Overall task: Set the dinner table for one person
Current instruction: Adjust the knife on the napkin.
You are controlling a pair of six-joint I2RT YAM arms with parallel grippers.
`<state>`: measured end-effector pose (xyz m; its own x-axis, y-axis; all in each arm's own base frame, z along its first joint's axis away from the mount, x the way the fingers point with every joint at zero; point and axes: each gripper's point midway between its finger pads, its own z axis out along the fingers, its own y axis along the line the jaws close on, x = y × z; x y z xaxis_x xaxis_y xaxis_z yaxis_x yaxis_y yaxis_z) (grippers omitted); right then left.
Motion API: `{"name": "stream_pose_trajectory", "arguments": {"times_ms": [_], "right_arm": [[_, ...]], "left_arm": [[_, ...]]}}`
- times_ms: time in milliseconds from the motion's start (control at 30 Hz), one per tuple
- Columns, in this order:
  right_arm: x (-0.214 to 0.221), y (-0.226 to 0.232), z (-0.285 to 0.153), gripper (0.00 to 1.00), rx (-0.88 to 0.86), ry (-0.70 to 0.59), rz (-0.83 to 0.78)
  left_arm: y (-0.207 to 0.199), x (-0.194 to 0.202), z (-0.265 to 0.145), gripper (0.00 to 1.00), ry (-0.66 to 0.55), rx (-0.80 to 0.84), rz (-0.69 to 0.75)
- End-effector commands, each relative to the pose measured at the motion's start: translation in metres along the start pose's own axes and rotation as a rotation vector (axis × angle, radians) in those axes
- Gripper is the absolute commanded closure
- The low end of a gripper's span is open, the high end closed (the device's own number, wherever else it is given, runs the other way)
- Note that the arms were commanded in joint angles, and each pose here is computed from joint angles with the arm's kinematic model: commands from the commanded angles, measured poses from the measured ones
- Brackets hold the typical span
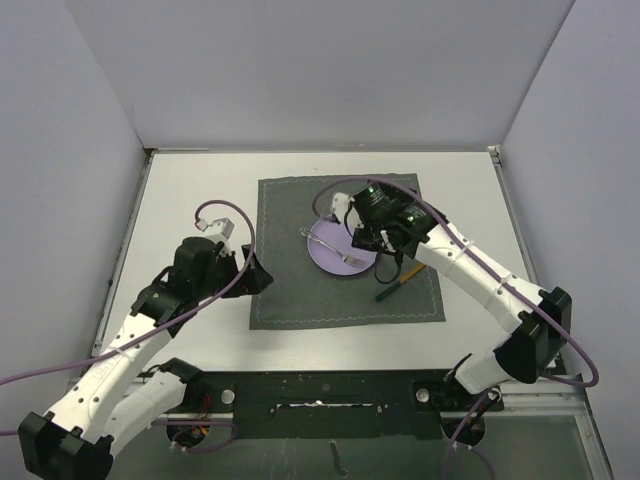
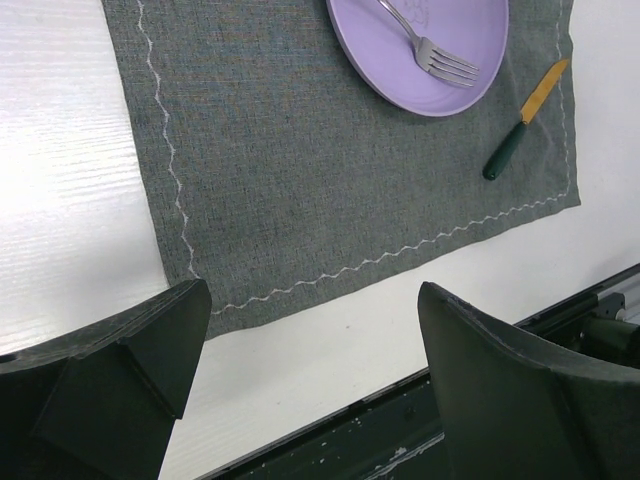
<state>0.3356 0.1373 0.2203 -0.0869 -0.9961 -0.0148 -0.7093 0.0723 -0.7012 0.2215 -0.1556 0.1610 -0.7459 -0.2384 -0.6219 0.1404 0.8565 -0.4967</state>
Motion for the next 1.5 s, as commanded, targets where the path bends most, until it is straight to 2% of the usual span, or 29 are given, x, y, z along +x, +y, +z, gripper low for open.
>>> {"name": "stream_pose_trajectory", "arguments": {"times_ms": [0,67,133,233,367,467,600,667,700,733,833,1067,1233,1333,1467], "right_arm": [[0.029,-0.019,-0.052,0.02,0.128,0.135,0.598],[0.012,0.002,-0.059,0.02,-0.02,0.059,0.78],[-0.008,0.028,-0.06,0.02,-0.172,-0.028,0.883],[-0.02,0.052,-0.057,0.02,-0.255,-0.1,1.047],[0.024,0.074,-0.038,0.02,-0.144,0.151,1.31],[0.033,0.089,-0.037,0.02,-0.081,0.191,1.435],[0.023,0.098,-0.044,0.02,-0.098,0.039,1.775],[0.011,0.091,-0.047,0.02,-0.126,-0.11,1.875],[0.012,0.093,-0.048,0.02,-0.129,-0.128,1.926],[0.017,0.097,-0.044,0.02,-0.11,-0.098,1.959],[0.029,0.115,-0.032,0.02,-0.039,0.096,2.072],[0.008,0.131,-0.007,0.02,-0.015,0.205,2.27],[0.005,0.135,0.001,0.01,0.051,0.167,2.367],[0.012,0.141,0.009,0.12,0.138,0.133,2.492],[0.006,0.148,0.023,0.19,0.214,0.12,2.584]], "left_arm": [[-0.017,-0.019,-0.02,0.15,-0.076,0.062,-0.008],[-0.019,-0.021,-0.025,0.15,-0.08,0.065,-0.008],[-0.019,-0.021,-0.03,0.15,-0.081,0.062,-0.004],[-0.014,-0.017,-0.036,0.15,-0.076,0.039,-0.008],[-0.019,-0.023,-0.052,0.15,-0.112,0.048,-0.003],[-0.017,-0.021,-0.058,0.15,-0.109,0.038,-0.005],[-0.015,-0.018,-0.062,0.15,-0.104,0.029,-0.01],[-0.016,-0.018,-0.064,0.15,-0.099,0.029,-0.014],[-0.016,-0.017,-0.065,0.16,-0.097,0.032,-0.017],[-0.017,-0.017,-0.066,0.16,-0.099,0.036,-0.021],[-0.017,-0.015,-0.068,0.16,-0.107,0.042,-0.031],[-0.009,-0.009,-0.071,0.16,-0.096,0.012,-0.042],[-0.014,-0.01,-0.077,0.16,-0.104,0.033,-0.045],[-0.014,-0.008,-0.076,0.16,-0.096,0.036,-0.046],[-0.011,-0.004,-0.073,0.16,-0.084,0.029,-0.045]]}}
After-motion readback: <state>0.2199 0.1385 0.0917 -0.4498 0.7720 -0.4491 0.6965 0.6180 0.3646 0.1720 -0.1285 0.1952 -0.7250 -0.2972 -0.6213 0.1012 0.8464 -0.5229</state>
